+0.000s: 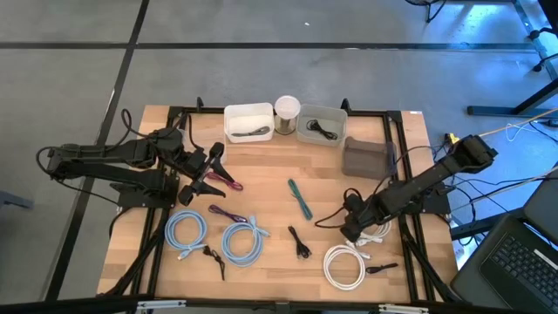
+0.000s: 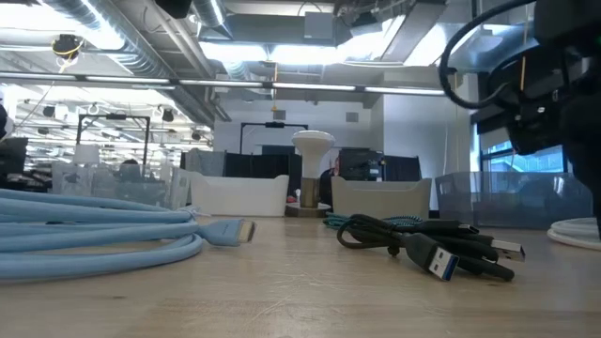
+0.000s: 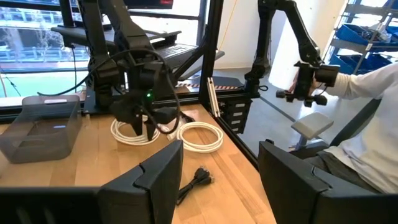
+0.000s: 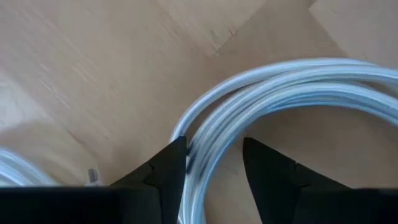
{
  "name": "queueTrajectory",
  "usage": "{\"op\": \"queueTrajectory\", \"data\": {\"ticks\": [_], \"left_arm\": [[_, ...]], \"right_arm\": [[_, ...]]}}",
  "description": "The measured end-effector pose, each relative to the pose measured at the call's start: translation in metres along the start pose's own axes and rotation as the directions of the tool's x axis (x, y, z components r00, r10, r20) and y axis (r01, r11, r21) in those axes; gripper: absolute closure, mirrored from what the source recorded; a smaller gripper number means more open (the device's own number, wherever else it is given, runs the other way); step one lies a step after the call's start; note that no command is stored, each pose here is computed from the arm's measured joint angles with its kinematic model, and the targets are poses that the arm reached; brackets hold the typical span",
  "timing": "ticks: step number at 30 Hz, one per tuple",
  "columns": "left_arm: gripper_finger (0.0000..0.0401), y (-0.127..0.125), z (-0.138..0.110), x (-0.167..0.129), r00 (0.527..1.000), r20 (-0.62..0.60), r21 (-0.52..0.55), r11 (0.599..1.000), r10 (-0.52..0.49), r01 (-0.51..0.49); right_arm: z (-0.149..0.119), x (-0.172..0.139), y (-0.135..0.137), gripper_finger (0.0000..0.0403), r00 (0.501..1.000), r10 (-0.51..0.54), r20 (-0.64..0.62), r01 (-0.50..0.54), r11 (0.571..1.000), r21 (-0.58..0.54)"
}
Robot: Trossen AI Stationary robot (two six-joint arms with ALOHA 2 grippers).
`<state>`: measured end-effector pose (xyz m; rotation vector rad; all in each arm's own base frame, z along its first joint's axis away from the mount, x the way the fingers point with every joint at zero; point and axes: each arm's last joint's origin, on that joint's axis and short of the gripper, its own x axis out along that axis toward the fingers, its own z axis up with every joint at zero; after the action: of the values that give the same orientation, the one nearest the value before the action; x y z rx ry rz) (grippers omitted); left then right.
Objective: Pick & Place USB Port
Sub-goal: Put the white HDMI cable into the black bin
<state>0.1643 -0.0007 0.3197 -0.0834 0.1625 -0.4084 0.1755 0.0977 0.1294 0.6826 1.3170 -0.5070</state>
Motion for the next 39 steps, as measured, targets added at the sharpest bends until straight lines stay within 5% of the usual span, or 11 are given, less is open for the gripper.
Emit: {"op": "queueTrajectory", "data": {"ticks": [5,11,16,21,27,31,39], "left_arm": [[0.0203,0.000,0.000,0.000,1.000,0.000,0.000,1.000,0.000,0.000],[0.0203,0.000,0.000,0.000,1.000,0.001,0.000,1.000,0.000,0.000],[0.0203,0.000,0.000,0.000,1.000,0.000,0.000,1.000,0.000,0.000],[0.0203,0.000,0.000,0.000,1.000,0.000,0.000,1.000,0.000,0.000],[0.0203,0.000,0.000,0.000,1.000,0.000,0.000,1.000,0.000,0.000],[0.0203,0.000,0.000,0.000,1.000,0.000,0.000,1.000,0.000,0.000],[0.0203,0.000,0.000,0.000,1.000,0.000,-0.001,1.000,0.000,0.000]], "right_arm": [[0.001,0.001,0.000,0.0267,0.999,-0.010,0.034,0.009,1.000,0.010],[0.012,-0.013,0.020,0.0381,0.984,0.047,0.171,-0.048,0.999,0.002],[0.023,-0.040,0.048,0.0382,0.957,0.125,0.260,-0.105,0.990,-0.092],[0.033,-0.080,0.068,0.0388,0.936,0.124,0.330,-0.057,0.977,-0.205],[0.041,-0.138,0.060,0.0388,0.901,-0.137,0.412,0.226,0.958,-0.177],[0.049,-0.171,0.044,0.0388,0.837,-0.313,0.449,0.406,0.905,-0.127],[0.085,-0.185,0.014,0.0388,0.762,-0.463,0.453,0.543,0.838,-0.056]]}}
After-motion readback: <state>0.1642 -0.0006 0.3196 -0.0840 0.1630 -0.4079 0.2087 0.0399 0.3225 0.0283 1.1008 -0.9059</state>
